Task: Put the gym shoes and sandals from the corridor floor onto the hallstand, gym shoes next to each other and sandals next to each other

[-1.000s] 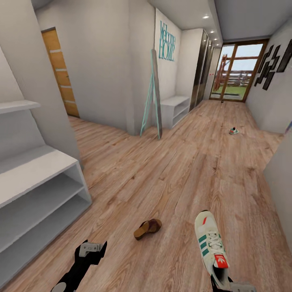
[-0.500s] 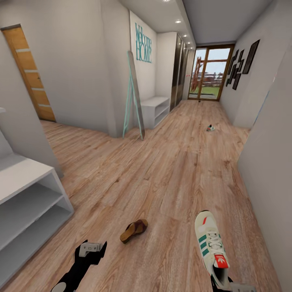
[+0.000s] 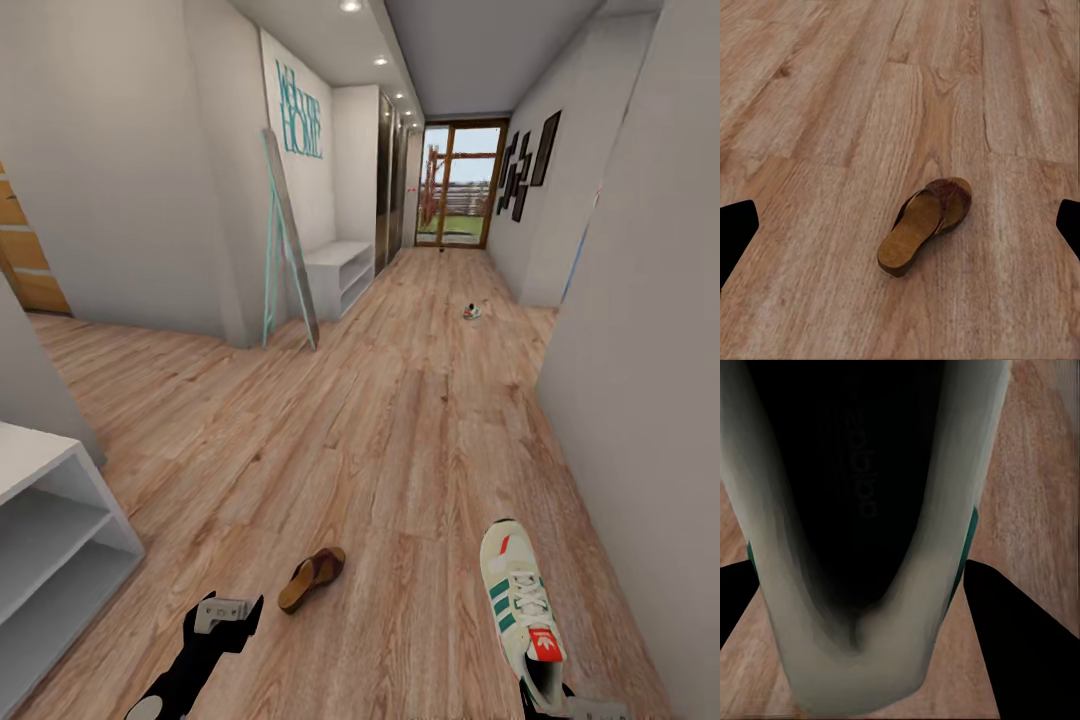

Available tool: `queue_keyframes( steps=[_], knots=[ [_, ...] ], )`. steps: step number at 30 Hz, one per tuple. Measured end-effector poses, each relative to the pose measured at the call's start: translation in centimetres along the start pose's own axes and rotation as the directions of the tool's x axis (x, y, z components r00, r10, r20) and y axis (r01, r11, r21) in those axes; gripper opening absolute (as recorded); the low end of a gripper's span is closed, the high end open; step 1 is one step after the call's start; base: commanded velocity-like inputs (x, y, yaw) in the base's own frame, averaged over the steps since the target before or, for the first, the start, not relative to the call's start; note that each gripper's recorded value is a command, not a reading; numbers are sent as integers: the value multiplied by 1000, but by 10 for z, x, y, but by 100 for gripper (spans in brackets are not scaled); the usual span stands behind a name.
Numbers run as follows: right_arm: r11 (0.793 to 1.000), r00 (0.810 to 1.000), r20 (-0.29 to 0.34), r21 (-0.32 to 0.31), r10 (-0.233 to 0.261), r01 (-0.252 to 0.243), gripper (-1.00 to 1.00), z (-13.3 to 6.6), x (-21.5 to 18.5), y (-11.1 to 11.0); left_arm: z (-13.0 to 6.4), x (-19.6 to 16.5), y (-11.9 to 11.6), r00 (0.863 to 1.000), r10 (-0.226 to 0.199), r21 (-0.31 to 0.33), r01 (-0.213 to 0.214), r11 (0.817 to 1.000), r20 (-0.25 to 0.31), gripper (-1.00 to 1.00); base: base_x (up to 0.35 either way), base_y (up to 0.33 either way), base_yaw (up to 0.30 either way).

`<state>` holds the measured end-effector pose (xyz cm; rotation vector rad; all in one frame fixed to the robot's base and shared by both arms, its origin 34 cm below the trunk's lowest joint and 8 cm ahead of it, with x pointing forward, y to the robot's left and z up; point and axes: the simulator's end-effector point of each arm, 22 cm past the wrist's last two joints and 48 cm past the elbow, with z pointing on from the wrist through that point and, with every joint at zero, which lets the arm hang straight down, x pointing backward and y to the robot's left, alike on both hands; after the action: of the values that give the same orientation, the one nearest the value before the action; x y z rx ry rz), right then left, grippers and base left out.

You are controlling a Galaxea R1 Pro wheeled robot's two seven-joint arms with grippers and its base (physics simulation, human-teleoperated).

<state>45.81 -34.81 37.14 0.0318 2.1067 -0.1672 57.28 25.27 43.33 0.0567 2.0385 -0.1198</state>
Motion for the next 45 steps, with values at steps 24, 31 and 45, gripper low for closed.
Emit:
queue_keyframes(
  steps=[24, 31, 45],
  knots=[
    [1000, 1000, 15, 1, 2, -2, -100, 0, -6, 0, -1, -7, 1, 1000, 2, -1, -2, 1000, 13, 100, 3, 306, -300],
    [1000, 1000, 19, 1, 2, -2, -100, 0, -8, 0, -1, -8, 1, 1000, 2, -2, -2, 1000, 16, 100, 72, 306, -300],
    [1000, 1000, 23, 1, 3, -3, -100, 1, -10, 0, -2, -10, 1, 1000, 3, -2, -3, 1000, 21, 100, 72, 228, -195]
  ],
)
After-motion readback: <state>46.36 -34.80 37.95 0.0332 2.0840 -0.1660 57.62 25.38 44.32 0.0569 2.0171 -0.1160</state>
